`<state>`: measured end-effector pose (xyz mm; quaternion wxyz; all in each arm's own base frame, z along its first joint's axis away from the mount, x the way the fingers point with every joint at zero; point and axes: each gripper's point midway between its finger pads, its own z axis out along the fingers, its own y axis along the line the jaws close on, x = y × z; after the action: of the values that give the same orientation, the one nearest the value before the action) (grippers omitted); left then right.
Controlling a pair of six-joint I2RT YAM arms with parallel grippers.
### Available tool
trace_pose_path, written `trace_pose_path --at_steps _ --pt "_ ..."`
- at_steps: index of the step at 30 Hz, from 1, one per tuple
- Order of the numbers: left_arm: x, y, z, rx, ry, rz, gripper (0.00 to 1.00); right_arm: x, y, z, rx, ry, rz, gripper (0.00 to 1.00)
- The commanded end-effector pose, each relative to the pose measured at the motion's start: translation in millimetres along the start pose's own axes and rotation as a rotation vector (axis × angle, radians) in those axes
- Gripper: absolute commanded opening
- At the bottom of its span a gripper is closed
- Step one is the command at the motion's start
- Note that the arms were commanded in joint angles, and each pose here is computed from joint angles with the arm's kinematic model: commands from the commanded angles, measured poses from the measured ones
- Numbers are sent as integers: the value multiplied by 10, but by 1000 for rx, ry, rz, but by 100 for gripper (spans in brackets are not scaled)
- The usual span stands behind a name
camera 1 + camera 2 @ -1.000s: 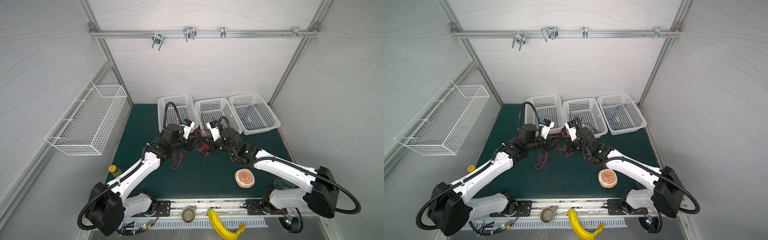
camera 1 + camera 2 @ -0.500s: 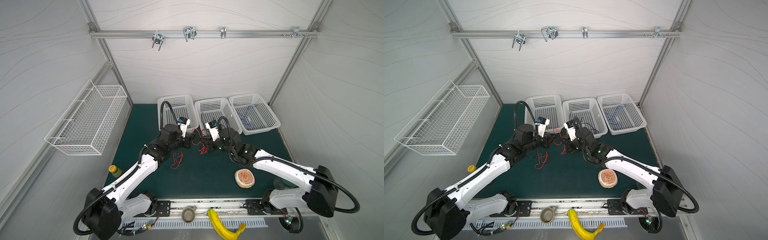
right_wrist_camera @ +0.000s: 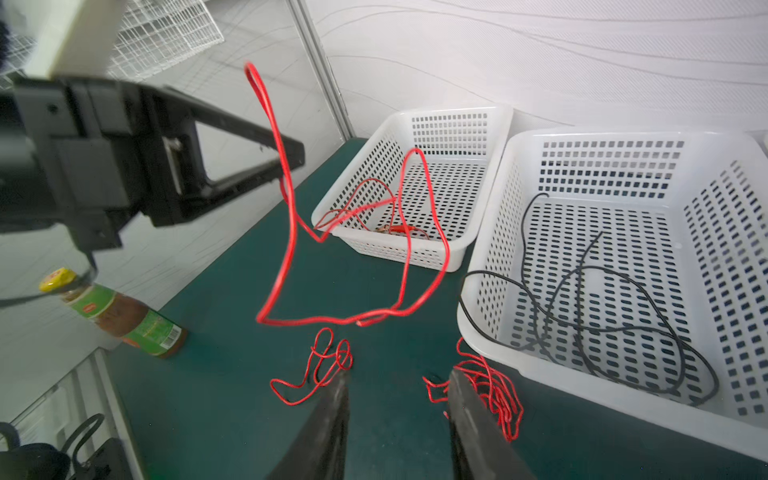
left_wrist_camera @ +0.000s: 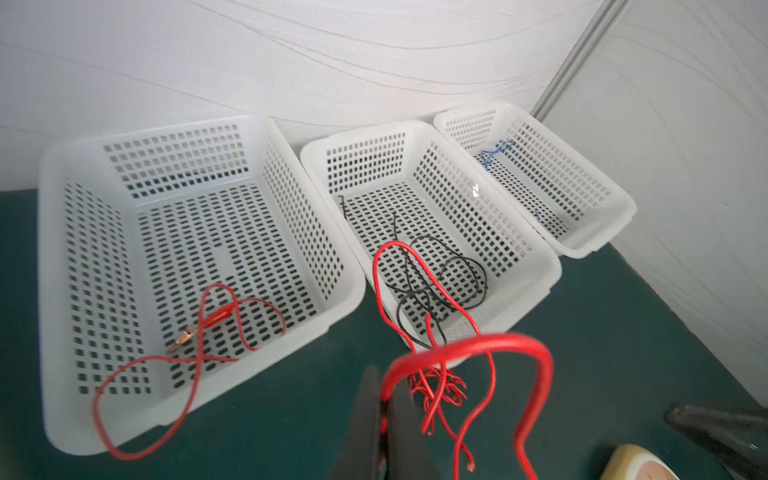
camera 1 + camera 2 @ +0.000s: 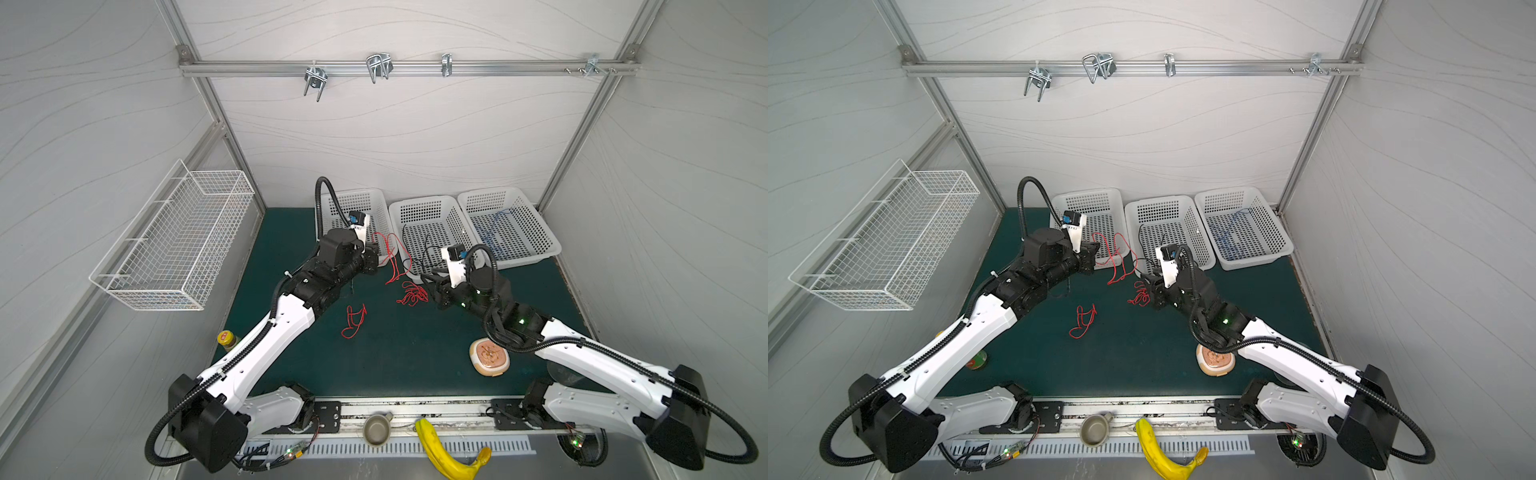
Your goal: Untangle the cables
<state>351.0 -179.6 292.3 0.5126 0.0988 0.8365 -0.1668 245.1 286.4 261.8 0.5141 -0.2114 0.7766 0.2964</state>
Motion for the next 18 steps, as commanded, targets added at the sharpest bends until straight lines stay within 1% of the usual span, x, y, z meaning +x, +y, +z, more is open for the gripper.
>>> trace_pose_path --at_steps 1,5,9,12,16,18 --pt "-419 149 -48 -120 -91 47 0 167 -153 8 64 36 3 42" --pt "-612 377 42 -223 -111 39 0 306 -179 83 72 75 6 42" --pt "-614 702 259 -287 -79 -37 0 382 -145 171 56 107 9 43" --pt "-474 972 482 -333 -29 -106 0 440 -117 237 44 133 10 44" --pt "-127 1297 803 -388 91 -200 0 539 -52 330 26 172 3 45" --pt "56 1409 947 -413 153 -227 0 588 0 381 13 189 -2 46"
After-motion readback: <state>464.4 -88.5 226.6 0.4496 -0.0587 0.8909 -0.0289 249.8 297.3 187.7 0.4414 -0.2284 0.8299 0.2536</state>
